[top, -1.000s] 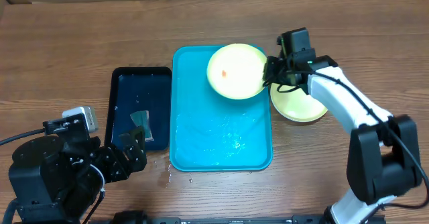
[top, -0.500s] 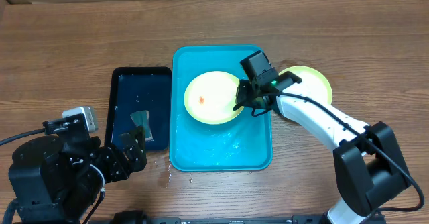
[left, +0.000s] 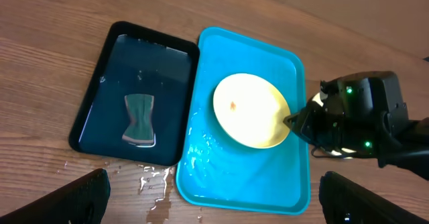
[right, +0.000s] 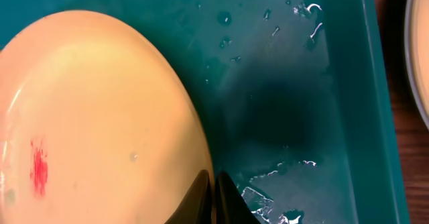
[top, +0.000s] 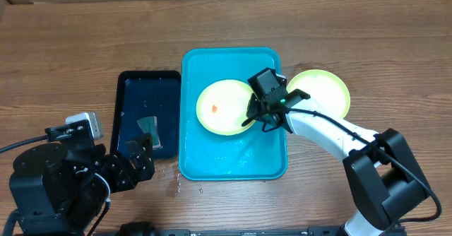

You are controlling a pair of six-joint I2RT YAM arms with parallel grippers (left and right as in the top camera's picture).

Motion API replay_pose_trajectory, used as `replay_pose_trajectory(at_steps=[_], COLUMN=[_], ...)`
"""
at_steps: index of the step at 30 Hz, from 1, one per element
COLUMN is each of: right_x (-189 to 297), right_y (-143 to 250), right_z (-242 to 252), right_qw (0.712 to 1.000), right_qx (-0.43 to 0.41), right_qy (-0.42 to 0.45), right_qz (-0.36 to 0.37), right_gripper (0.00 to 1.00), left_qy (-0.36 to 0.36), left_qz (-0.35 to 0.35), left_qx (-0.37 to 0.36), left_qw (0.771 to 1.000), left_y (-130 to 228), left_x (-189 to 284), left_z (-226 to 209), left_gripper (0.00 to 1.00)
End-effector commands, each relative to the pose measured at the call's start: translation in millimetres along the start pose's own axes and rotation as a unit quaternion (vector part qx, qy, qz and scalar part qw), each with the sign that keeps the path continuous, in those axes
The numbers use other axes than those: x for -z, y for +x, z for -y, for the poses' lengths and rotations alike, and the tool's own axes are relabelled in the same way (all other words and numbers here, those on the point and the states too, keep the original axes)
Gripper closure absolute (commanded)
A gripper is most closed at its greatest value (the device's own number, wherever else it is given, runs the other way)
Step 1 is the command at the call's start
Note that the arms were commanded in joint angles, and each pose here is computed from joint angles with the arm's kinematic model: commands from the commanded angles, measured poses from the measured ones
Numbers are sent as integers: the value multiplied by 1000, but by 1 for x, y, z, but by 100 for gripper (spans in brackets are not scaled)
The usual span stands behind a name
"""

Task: Clean dirty plates on tray and stack at the side
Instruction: 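Reach the left gripper into the black tray and grasp the sponge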

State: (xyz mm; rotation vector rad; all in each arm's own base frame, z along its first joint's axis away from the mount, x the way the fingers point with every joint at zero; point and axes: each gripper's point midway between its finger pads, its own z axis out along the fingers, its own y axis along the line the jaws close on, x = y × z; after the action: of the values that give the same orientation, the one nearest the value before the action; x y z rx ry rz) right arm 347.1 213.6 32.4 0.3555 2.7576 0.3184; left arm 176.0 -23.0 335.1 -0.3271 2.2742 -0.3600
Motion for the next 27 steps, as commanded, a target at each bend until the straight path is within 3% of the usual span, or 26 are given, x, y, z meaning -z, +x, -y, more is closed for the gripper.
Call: replay_pose_trajectory(at_steps=[1, 3, 5, 7, 11, 14, 18, 27], right_x=[0, -2, -3, -4, -4, -4, -4, -4], right_y=[1, 3, 4, 5, 5, 5, 8, 14], right_z=[3, 5, 7, 8, 8, 8, 8, 11], right_qw=[1000, 1000, 1000, 1000, 1000, 1000, 1000, 1000], right_qx=[-5, -5, -4, -5, -5, -5, -4, -4], right_qy=[-1, 1, 1, 1, 0, 1, 1, 5], right_qz=[10, 11, 10, 11, 11, 11, 5, -9], right_gripper=[96, 95, 81, 74, 69, 74, 96, 94], left_qy=[-4, -4, -4, -4, -4, -4, -4, -4], left_qz=[5, 5, 5, 5, 5, 5, 5, 5], left_qx=[-9, -9, -9, -9, -9, -9, -9, -9], left_qw=[1000, 1000, 1000, 1000, 1000, 1000, 1000, 1000], left_y=[-2, -2, -2, -2, -2, -2, -2, -2], left_x=[2, 2, 2, 2, 2, 2, 2, 2], left_z=[-1, -1, -1, -1, -1, -1, -1, -1], left_gripper=[0, 0, 0, 0, 0, 0, 0, 0])
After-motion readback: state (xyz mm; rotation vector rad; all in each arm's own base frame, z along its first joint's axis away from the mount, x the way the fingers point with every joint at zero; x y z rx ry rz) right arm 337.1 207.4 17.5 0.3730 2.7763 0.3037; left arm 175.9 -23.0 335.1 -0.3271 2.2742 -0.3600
